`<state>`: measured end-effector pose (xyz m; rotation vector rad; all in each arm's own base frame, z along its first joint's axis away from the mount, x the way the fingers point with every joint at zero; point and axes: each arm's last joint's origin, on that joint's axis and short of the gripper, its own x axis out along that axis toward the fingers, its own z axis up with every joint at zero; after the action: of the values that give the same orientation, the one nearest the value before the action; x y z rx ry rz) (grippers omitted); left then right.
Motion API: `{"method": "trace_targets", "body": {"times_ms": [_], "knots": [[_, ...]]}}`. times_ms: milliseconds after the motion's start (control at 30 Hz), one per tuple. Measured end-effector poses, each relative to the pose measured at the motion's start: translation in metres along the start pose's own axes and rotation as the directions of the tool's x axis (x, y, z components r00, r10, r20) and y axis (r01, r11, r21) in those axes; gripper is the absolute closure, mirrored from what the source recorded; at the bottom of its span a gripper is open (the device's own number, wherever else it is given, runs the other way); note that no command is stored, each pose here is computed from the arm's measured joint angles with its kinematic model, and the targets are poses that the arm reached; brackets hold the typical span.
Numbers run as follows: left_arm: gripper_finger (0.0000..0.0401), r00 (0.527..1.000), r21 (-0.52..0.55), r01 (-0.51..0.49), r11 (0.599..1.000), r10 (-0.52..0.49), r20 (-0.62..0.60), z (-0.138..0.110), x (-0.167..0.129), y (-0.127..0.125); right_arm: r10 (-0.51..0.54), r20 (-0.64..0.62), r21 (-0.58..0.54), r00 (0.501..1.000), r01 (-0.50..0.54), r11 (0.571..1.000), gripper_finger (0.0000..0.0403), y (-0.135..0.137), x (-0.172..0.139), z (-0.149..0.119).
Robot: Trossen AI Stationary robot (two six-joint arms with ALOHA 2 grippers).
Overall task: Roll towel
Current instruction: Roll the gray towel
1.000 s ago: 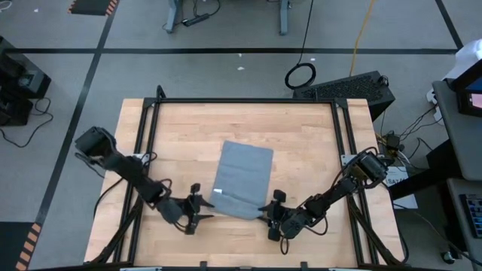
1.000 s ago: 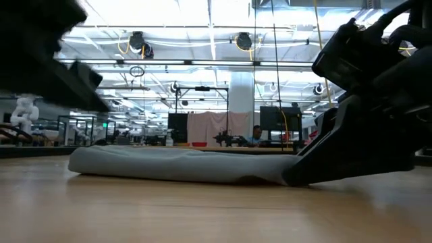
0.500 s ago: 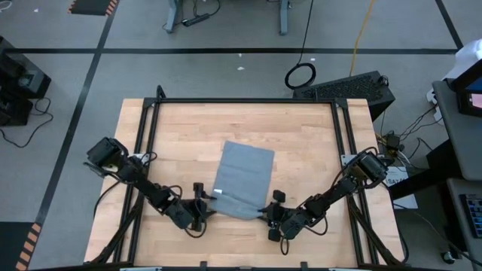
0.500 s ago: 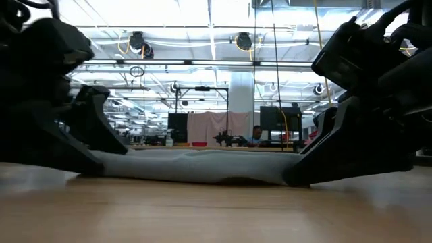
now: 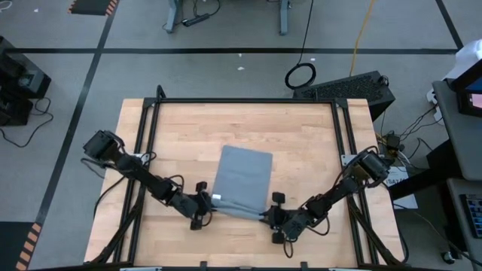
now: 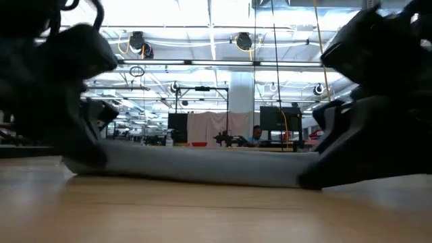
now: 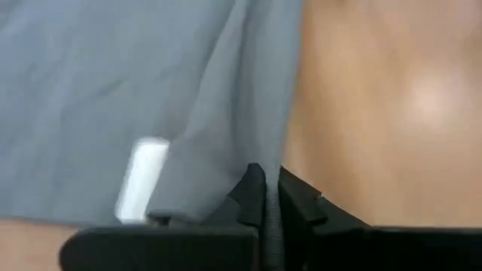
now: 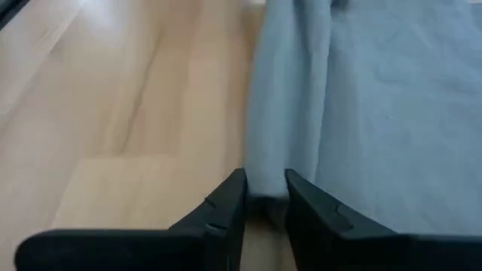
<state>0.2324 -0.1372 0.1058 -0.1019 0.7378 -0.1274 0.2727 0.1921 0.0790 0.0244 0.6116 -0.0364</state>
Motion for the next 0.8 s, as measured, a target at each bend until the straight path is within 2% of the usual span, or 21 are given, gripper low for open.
{"method": "trace_targets", "body": {"times_ms": [167, 300, 500, 700, 800], "knots": [[0.0387, 0.995, -0.233, 0.095, 0.968, -0.088, 0.038, 0.012, -0.012, -0.004, 0.046, 0.02, -0.174, 0.999, -0.042, 0.984, 0.0283, 0.008, -0.013, 0.006], [0.0389, 0.992, -0.361, 0.124, 0.924, -0.108, 0.063, 0.018, -0.018, -0.005, 0.047, 0.063, -0.232, 0.997, -0.032, 0.972, 0.0234, 0.015, -0.02, 0.009], [0.039, 0.998, -0.467, 0.068, 0.882, -0.063, 0.026, 0.017, -0.016, 0.006, 0.069, 0.153, -0.246, 0.986, -0.03, 0.969, 0.0176, 0.027, -0.026, 0.012], [0.0391, 0.997, -0.5, 0.079, 0.863, -0.064, 0.046, 0.019, -0.016, 0.007, 0.033, 0.158, -0.282, 0.987, 0.013, 0.959, 0.0167, 0.036, -0.011, 0.006], [0.0391, 0.998, -0.521, 0.07, 0.851, -0.057, 0.042, 0.019, -0.016, 0.007, -0.039, 0.182, -0.291, 0.983, 0.091, 0.952, 0.0167, 0.041, 0.002, 0.007]]}}
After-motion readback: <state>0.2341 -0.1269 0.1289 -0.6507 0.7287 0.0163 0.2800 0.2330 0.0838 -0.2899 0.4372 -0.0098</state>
